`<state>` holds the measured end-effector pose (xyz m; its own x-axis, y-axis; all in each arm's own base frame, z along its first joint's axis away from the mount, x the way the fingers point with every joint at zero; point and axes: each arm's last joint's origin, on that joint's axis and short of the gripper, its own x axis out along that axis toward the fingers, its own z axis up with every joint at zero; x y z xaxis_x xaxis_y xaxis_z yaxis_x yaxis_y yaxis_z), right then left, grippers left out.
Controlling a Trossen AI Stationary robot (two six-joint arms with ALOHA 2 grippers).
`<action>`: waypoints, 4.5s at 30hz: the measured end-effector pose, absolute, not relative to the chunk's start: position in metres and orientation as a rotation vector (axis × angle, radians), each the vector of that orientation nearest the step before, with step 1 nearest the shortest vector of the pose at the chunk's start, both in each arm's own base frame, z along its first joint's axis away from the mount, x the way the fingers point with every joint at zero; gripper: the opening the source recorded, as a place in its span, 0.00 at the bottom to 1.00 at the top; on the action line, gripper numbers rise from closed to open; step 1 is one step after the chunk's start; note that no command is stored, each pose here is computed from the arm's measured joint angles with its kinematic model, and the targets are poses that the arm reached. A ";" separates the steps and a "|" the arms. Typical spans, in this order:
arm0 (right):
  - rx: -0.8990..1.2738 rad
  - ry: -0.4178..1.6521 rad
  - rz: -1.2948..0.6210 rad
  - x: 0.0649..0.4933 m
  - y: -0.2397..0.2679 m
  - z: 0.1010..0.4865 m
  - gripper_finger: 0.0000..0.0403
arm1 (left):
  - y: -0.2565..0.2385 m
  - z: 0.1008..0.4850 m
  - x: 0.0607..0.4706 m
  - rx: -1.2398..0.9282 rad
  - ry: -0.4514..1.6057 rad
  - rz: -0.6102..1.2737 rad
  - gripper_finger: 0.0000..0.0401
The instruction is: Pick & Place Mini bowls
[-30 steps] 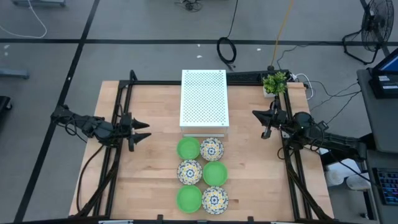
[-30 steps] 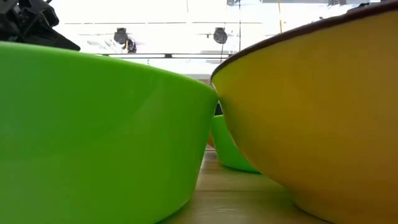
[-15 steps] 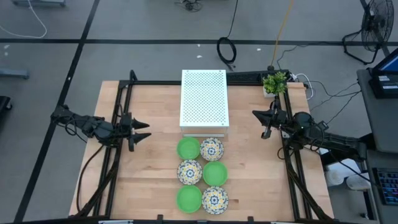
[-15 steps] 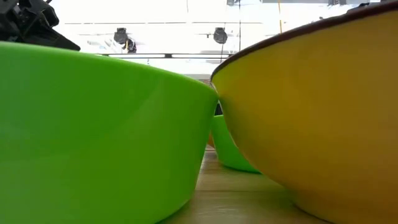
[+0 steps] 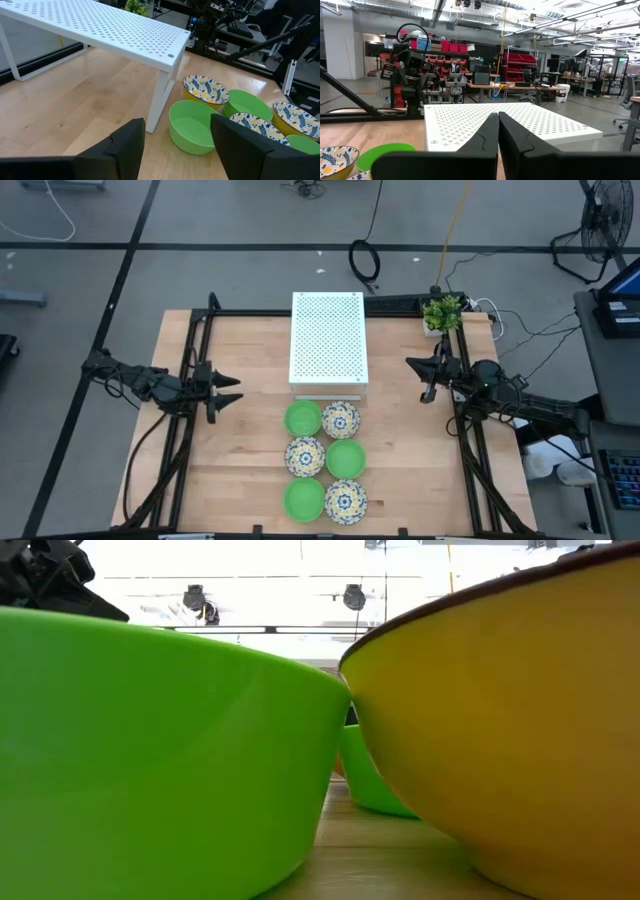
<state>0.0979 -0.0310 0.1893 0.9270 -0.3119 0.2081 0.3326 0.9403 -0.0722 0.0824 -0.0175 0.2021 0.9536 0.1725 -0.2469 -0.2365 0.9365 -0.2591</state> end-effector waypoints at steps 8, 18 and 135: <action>-0.107 -0.196 -0.331 0.098 -0.031 0.189 0.00 | -0.018 0.202 0.082 -0.291 0.223 0.211 0.57; -0.107 -0.196 -0.331 0.098 -0.031 0.189 0.00 | -0.018 0.202 0.082 -0.291 0.223 0.211 0.57; -0.107 -0.196 -0.331 0.098 -0.031 0.189 0.00 | -0.021 0.166 0.269 -1.002 0.965 0.756 0.57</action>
